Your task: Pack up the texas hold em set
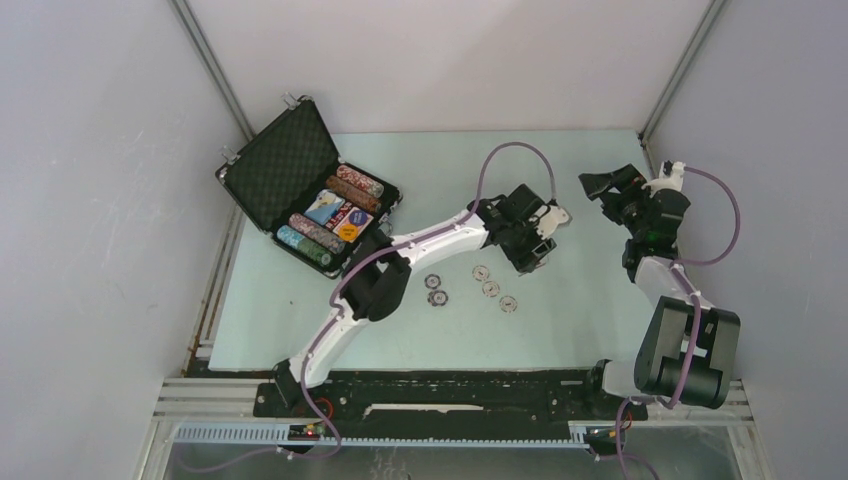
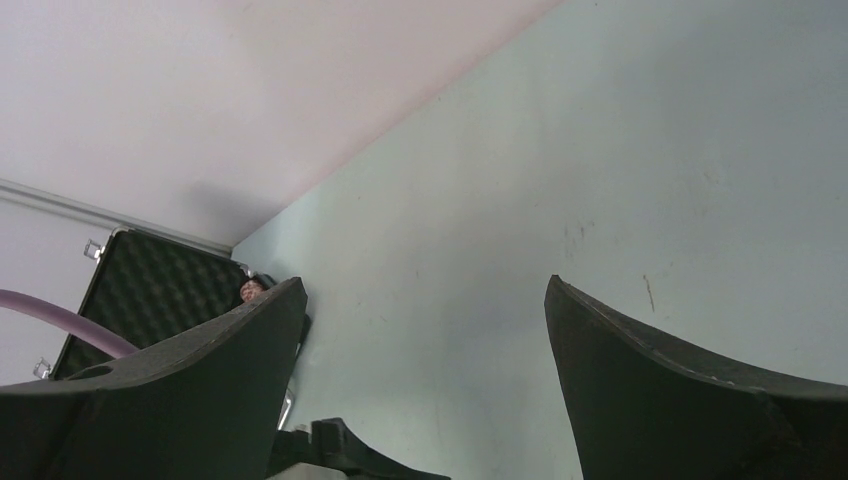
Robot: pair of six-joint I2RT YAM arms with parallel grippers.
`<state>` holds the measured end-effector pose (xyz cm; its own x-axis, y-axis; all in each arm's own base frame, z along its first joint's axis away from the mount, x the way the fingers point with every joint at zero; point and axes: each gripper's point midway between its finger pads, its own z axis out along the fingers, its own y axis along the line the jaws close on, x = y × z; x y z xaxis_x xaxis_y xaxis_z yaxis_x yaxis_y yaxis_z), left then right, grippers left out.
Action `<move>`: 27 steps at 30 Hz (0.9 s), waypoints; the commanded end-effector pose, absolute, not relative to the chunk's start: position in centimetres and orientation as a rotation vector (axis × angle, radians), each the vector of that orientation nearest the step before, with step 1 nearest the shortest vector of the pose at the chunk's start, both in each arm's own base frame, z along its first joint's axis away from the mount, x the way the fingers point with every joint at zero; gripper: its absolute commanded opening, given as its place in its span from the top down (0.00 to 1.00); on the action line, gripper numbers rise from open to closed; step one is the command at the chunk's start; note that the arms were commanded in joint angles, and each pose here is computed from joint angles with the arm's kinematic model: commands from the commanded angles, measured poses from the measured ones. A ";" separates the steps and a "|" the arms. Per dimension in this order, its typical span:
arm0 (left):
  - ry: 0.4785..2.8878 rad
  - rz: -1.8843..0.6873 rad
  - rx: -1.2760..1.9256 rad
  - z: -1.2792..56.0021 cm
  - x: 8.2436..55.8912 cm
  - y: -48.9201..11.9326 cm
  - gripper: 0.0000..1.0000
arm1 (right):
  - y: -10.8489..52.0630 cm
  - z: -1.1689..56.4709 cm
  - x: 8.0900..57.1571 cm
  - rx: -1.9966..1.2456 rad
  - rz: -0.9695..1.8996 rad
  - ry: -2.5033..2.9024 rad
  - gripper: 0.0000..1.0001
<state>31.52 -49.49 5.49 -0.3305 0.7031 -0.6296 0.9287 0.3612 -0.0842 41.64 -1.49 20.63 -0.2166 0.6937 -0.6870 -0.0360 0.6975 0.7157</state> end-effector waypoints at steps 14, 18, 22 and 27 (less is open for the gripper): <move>2.328 -0.479 0.966 12.5 34.6 -36.7 0.42 | -0.5 20.5 42.6 0.502 0.788 1.646 0.00; 2.408 -0.365 0.865 12.3 35.1 -30.7 0.42 | 0.1 20.4 42.7 0.491 0.799 1.651 0.01; 2.456 -0.249 0.716 13.6 36.3 -24.1 0.41 | 1.2 20.2 43.1 0.468 0.832 1.655 0.00; 2.460 -0.155 0.461 15.6 38.6 -17.1 0.41 | 2.0 19.4 43.7 0.459 0.852 1.680 0.01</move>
<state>36.95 -21.98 12.02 -0.7415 0.4099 -0.5311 0.5062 0.8614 -0.0420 42.92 1.42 18.39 -0.2944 0.6957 -0.6552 -0.0838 0.6642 0.7429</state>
